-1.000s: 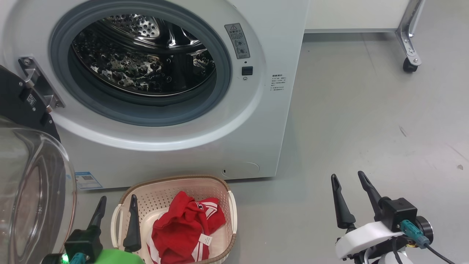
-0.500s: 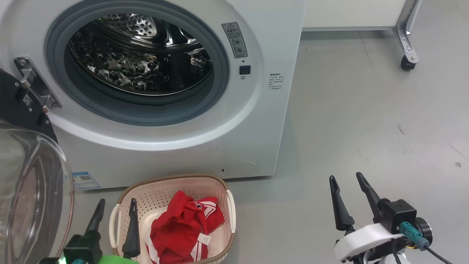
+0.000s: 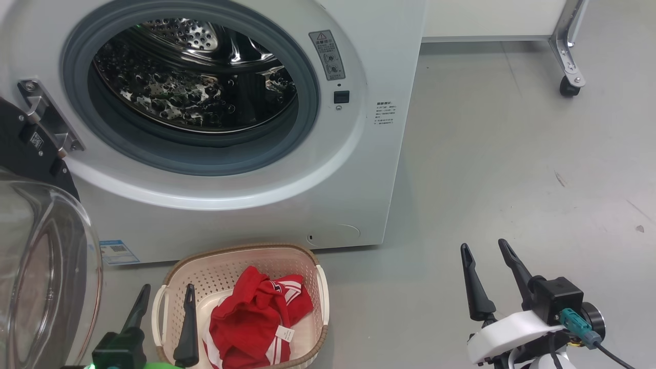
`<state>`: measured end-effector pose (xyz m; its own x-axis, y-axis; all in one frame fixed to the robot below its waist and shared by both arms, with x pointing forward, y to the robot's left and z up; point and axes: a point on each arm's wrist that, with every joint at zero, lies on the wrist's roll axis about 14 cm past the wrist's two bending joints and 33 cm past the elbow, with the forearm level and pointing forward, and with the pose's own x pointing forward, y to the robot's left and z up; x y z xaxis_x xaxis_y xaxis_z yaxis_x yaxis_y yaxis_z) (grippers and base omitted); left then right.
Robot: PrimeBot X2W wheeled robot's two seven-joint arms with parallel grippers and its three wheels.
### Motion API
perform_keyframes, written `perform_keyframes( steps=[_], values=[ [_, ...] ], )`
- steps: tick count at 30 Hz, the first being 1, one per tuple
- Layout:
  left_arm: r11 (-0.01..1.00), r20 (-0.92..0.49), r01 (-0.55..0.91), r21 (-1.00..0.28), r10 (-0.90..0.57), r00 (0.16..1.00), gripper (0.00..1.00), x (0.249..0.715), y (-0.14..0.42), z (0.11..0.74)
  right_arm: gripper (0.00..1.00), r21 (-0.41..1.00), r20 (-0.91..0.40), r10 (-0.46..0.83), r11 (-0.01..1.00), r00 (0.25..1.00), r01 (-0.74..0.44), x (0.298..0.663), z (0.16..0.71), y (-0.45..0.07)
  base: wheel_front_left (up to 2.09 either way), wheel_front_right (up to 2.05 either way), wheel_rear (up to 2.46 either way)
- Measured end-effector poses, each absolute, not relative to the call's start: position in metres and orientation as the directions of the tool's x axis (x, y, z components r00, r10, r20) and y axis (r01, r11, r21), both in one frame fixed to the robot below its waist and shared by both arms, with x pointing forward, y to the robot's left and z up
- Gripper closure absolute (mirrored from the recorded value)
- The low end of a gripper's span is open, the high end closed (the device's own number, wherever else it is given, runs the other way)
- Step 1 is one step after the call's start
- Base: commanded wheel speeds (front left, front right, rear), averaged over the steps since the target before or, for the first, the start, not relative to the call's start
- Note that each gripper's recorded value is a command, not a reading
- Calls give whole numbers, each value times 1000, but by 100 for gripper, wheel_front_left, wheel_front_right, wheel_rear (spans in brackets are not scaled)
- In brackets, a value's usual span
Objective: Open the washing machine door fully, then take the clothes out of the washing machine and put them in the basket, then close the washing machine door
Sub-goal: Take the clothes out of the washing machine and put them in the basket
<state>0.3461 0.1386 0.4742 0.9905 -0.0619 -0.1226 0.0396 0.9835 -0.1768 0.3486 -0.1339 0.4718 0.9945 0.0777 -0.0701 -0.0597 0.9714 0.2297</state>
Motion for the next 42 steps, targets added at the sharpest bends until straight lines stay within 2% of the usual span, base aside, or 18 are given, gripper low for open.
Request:
perform_keyframes(
  steps=[18,42],
  values=[
    [985,-135,37,-166,-60,989,0,343,140,477,0,232,-78,79,971,994,-59,348,471,-133,-46,46,0],
    [983,-125,47,-179,-70,990,0,345,137,486,0,236,-84,78,970,993,-56,350,470,-132,-112,112,0]
  ],
)
